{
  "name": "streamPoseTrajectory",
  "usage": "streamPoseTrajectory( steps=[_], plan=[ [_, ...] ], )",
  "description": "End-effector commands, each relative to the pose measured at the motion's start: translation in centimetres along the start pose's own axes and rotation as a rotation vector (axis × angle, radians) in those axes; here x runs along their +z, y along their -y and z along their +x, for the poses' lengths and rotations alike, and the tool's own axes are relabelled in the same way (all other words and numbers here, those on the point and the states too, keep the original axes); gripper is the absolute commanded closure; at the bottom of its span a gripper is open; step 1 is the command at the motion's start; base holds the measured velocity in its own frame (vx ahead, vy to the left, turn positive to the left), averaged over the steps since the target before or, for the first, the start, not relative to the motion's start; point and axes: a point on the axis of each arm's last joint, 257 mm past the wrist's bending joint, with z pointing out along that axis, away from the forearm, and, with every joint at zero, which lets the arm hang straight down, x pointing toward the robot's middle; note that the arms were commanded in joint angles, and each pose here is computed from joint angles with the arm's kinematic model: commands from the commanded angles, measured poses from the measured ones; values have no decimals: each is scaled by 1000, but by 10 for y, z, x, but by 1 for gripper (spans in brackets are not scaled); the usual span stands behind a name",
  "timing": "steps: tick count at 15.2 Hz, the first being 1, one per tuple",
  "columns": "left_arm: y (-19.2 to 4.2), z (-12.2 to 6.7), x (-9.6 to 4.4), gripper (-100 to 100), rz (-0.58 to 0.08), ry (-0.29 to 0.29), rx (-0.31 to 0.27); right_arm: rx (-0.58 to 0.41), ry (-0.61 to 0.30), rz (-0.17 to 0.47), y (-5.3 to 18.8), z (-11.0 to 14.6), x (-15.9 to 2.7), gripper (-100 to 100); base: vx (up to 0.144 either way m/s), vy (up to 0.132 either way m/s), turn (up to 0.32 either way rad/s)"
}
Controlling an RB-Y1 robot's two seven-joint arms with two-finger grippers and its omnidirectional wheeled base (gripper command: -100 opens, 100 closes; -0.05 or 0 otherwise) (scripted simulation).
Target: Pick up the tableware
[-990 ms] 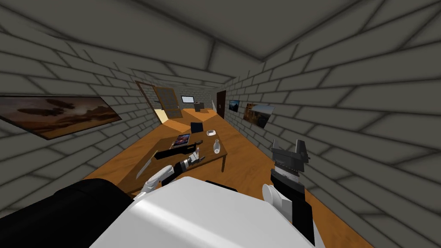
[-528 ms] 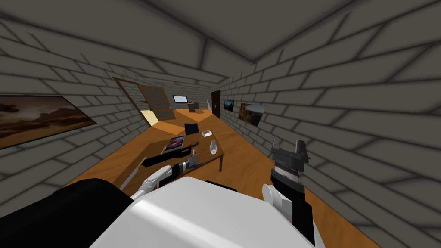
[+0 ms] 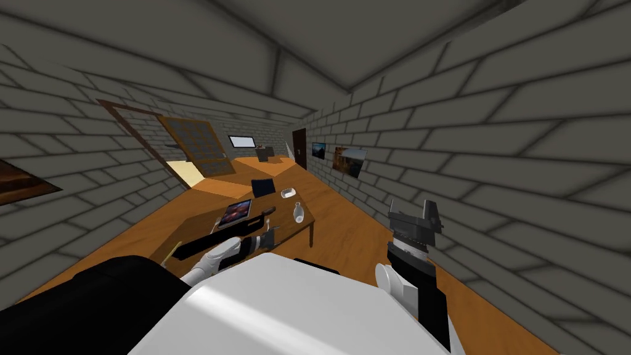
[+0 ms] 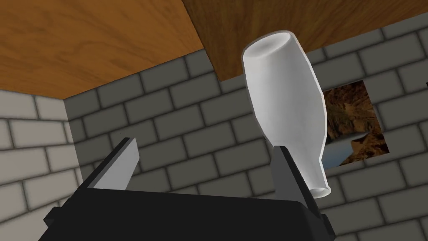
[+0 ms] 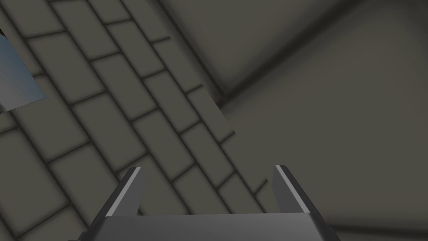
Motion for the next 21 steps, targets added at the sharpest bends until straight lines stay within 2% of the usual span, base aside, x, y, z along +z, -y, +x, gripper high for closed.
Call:
streamPoseTrajectory(
  steps=[1, 2, 3, 4, 5, 6, 7, 9, 10, 12, 13, 15, 16, 17, 18, 19, 20, 21],
  plan=[
    [9, 15, -5, -100, 24, -34, 31, 0, 0, 0, 0, 0, 0, 0, 20, 6, -122],
    [14, 33, -14, -100, 71, -78, 100, 0, 0, 0, 0, 0, 0, 0, 19, 1, -266],
    [18, 43, -17, -100, 80, -103, 103, 0, 0, 0, 0, 0, 0, 0, 21, 2, -282],
    [21, 58, -26, -100, 121, -135, 161, 0, 0, 0, 0, 0, 0, 0, 35, 0, -377],
    [24, 69, -31, -100, 131, -162, 160, 0, 0, 0, 0, 0, 0, 0, 37, 8, -288],
    [26, 72, -31, -100, 139, -170, 172, 0, 0, 0, 0, 0, 0, 0, 24, 9, -76],
    [30, 94, -46, -100, 184, -219, 214, 0, 0, 0, 0, 0, 0, 0, 25, 1, -193],
    [33, 99, -48, -100, 201, -233, 236, 0, 0, 0, 0, 0, 0, 0, 21, 3, -186],
    [37, 118, -62, -100, 252, -275, 289, 0, 0, 0, 0, 0, 0, 0, 18, 0, -263],
    [40, 124, -66, -100, 264, -292, 294, 0, 0, 0, 0, 0, 0, 0, 19, 6, -182],
    [44, 142, -82, -100, 318, -332, 346, 0, 0, 0, 0, 0, 0, 0, 23, 1, -252],
    [46, 148, -86, -100, 328, -348, 348, 0, 0, 0, 0, 0, 0, 0, 24, 6, -186],
    [49, 162, -101, -100, 384, -381, 404, 0, 0, 0, 0, 0, 0, 0, 25, 1, -209],
    [52, 170, -107, -100, 393, -400, 396, 0, 0, 0, 0, 0, 0, 0, 27, 3, -235],
    [52, 170, -107, -100, 393, -400, 396, 0, 0, 0, 0, 0, 0, 0, 19, 7, -75],
    [54, 184, -123, -100, 450, -431, 448, 0, 0, 0, 0, 0, 0, 0, 23, 1, -195],
    [57, 190, -129, -100, 457, -448, 439, 0, 0, 0, 0, 0, 0, 0, 25, 6, -237],
    [59, 202, -145, -100, 505, -473, 474, 0, 0, 0, 0, 0, 0, 0, 29, 4, -326]
  ],
)
